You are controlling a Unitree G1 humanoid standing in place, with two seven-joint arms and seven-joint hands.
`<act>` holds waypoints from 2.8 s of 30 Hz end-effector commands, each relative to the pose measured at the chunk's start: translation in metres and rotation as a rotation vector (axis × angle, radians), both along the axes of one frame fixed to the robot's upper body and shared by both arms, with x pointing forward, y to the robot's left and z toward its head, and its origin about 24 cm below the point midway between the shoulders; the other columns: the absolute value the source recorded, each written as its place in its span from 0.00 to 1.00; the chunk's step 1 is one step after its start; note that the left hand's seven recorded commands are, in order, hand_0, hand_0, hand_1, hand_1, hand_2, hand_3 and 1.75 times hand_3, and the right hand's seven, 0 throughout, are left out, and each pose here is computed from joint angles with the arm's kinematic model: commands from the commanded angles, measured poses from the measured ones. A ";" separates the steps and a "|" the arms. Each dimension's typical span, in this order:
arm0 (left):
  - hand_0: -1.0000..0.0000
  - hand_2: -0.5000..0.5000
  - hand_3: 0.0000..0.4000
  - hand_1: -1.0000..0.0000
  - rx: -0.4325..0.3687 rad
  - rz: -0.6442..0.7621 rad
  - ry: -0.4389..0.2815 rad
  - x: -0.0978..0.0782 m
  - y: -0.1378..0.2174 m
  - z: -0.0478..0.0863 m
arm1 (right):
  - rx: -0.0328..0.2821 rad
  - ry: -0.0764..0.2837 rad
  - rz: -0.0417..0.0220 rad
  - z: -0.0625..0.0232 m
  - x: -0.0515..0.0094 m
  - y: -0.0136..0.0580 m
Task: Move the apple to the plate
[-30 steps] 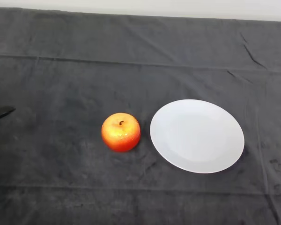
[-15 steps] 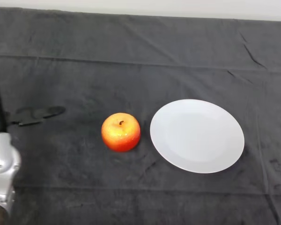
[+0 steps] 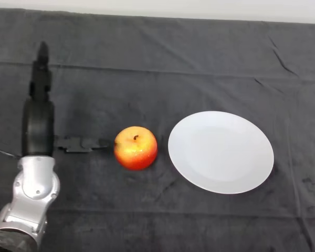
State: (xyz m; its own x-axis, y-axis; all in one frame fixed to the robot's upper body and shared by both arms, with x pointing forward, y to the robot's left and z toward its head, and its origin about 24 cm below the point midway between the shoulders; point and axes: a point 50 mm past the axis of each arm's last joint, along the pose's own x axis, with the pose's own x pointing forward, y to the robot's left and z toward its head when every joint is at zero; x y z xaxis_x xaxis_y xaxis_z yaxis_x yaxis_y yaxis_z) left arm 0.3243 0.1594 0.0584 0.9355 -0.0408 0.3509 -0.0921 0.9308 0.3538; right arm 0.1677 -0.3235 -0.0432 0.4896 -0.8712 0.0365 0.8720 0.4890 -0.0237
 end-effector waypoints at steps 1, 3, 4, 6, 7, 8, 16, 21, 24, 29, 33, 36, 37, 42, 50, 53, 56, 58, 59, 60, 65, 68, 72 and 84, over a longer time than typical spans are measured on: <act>1.00 0.50 0.00 1.00 -0.001 -0.052 -0.040 0.004 -0.015 0.012 | 0.208 0.154 0.0268 -0.0422 -0.0213 0.0479; 1.00 0.50 0.00 1.00 0.006 -0.069 -0.029 0.003 -0.020 0.009 | 0.208 0.154 0.0268 -0.0422 -0.0213 0.0479; 1.00 0.50 0.00 1.00 0.009 -0.077 -0.024 0.002 -0.022 0.007 | 0.208 0.154 0.0268 -0.0422 -0.0213 0.0479; 1.00 0.50 0.00 1.00 0.017 -0.092 -0.012 0.002 -0.025 0.005 | 0.208 0.154 0.0268 -0.0422 -0.0213 0.0479; 1.00 0.50 0.00 1.00 0.022 -0.100 -0.006 0.002 -0.026 0.004 | 0.208 0.154 0.0268 -0.0422 -0.0213 0.0479; 1.00 0.50 0.00 1.00 0.026 -0.106 -0.001 0.002 -0.027 0.003 | 0.208 0.154 0.0268 -0.0422 -0.0213 0.0479; 1.00 0.50 0.00 1.00 0.074 -0.141 0.045 0.005 -0.031 -0.005 | 0.208 0.154 0.0268 -0.0422 -0.0213 0.0479; 1.00 0.50 0.00 1.00 0.103 -0.143 0.073 0.008 -0.033 -0.010 | 0.208 0.154 0.0268 -0.0422 -0.0213 0.0480; 1.00 0.50 0.00 1.00 0.117 -0.142 0.087 0.010 -0.034 -0.012 | 0.208 0.154 0.0268 -0.0422 -0.0213 0.0480; 0.95 0.47 0.05 1.00 0.138 -0.138 0.106 0.012 -0.034 -0.016 | 0.208 0.154 0.0268 -0.0421 -0.0213 0.0480; 0.00 0.27 1.00 0.46 0.155 -0.134 0.120 0.013 -0.035 -0.019 | 0.208 0.154 0.0267 -0.0421 -0.0213 0.0480; 0.00 0.50 1.00 0.00 0.165 -0.134 0.125 0.013 -0.037 -0.020 | 0.208 0.154 0.0267 -0.0421 -0.0214 0.0480; 0.00 0.50 1.00 0.00 0.168 -0.135 0.126 0.014 -0.038 -0.020 | 0.208 0.154 0.0267 -0.0421 -0.0214 0.0480; 0.00 0.50 1.00 0.00 0.181 -0.144 0.123 0.014 -0.041 -0.020 | 0.208 0.154 0.0267 -0.0421 -0.0214 0.0481; 0.00 0.50 1.00 0.00 0.192 -0.174 0.078 0.022 -0.043 -0.003 | 0.208 0.154 0.0267 -0.0421 -0.0214 0.0481; 0.00 0.50 1.00 0.00 0.191 -0.187 0.041 0.024 -0.044 0.008 | 0.208 0.154 0.0267 -0.0421 -0.0214 0.0481; 0.00 0.50 1.00 0.00 0.188 -0.200 -0.002 0.024 -0.047 0.017 | 0.208 0.154 0.0267 -0.0421 -0.0214 0.0481; 0.00 0.50 1.00 0.00 0.185 -0.209 -0.030 0.022 -0.049 0.022 | 0.208 0.154 0.0266 -0.0421 -0.0214 0.0481; 0.00 0.50 1.00 0.00 0.183 -0.214 -0.044 0.020 -0.051 0.024 | 0.208 0.154 0.0267 -0.0421 -0.0214 0.0481; 0.00 0.50 1.00 0.00 0.181 -0.218 -0.056 0.019 -0.053 0.026 | 0.208 0.154 0.0267 -0.0421 -0.0214 0.0481; 0.00 0.50 1.00 0.00 0.171 -0.245 -0.111 0.012 -0.065 0.032 | 0.208 0.154 0.0267 -0.0421 -0.0214 0.0480; 0.00 0.50 1.00 0.00 0.167 -0.262 -0.131 0.009 -0.073 0.035 | 0.208 0.154 0.0267 -0.0421 -0.0213 0.0480; 0.00 0.50 1.00 0.00 0.165 -0.286 -0.146 0.006 -0.084 0.037 | 0.208 0.154 0.0267 -0.0422 -0.0213 0.0480; 0.00 0.50 1.00 0.00 0.185 -0.356 -0.140 0.006 -0.113 0.036 | 0.208 0.154 0.0268 -0.0422 -0.0213 0.0480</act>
